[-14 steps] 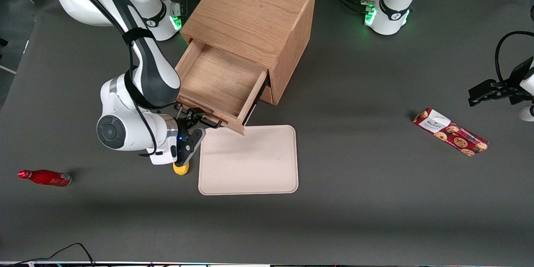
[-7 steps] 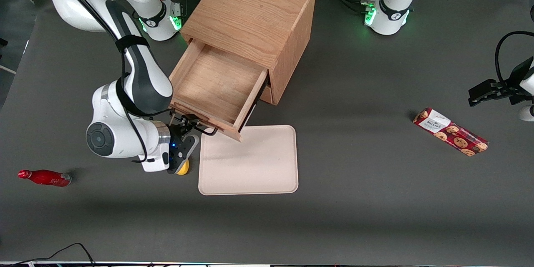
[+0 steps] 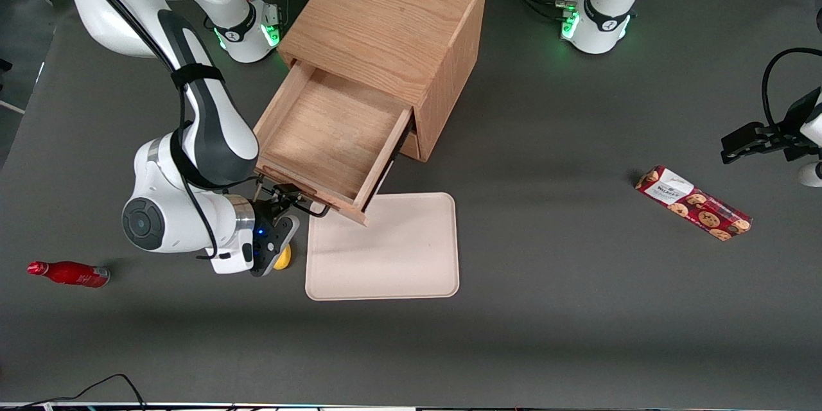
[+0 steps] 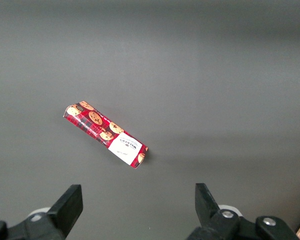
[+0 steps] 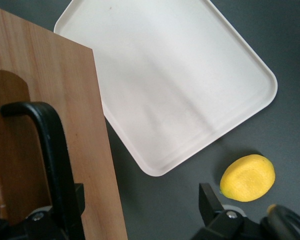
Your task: Open upper drawer
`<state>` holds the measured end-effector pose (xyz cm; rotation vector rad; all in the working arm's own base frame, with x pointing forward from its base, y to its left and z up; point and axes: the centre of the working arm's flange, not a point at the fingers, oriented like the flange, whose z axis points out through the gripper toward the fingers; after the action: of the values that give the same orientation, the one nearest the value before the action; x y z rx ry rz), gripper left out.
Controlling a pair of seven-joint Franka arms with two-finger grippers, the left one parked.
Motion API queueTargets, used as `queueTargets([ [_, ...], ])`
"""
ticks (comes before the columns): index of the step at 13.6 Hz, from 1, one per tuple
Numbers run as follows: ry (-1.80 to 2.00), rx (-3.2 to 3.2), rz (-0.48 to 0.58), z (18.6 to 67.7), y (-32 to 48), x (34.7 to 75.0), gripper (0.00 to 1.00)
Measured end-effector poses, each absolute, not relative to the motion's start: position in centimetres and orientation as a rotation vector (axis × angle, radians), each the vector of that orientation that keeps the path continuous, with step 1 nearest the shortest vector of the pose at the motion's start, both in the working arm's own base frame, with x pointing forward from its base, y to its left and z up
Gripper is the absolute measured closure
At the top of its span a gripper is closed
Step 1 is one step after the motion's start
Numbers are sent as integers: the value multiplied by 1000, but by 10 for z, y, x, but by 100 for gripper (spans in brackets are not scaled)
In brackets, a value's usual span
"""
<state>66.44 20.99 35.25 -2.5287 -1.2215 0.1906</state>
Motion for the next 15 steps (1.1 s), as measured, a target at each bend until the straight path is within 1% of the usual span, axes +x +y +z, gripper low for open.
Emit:
queueTargets([
  [11, -1254, -2511, 139, 352, 191, 683, 0],
  [15, -1260, -2508, 134, 352, 190, 685, 0],
])
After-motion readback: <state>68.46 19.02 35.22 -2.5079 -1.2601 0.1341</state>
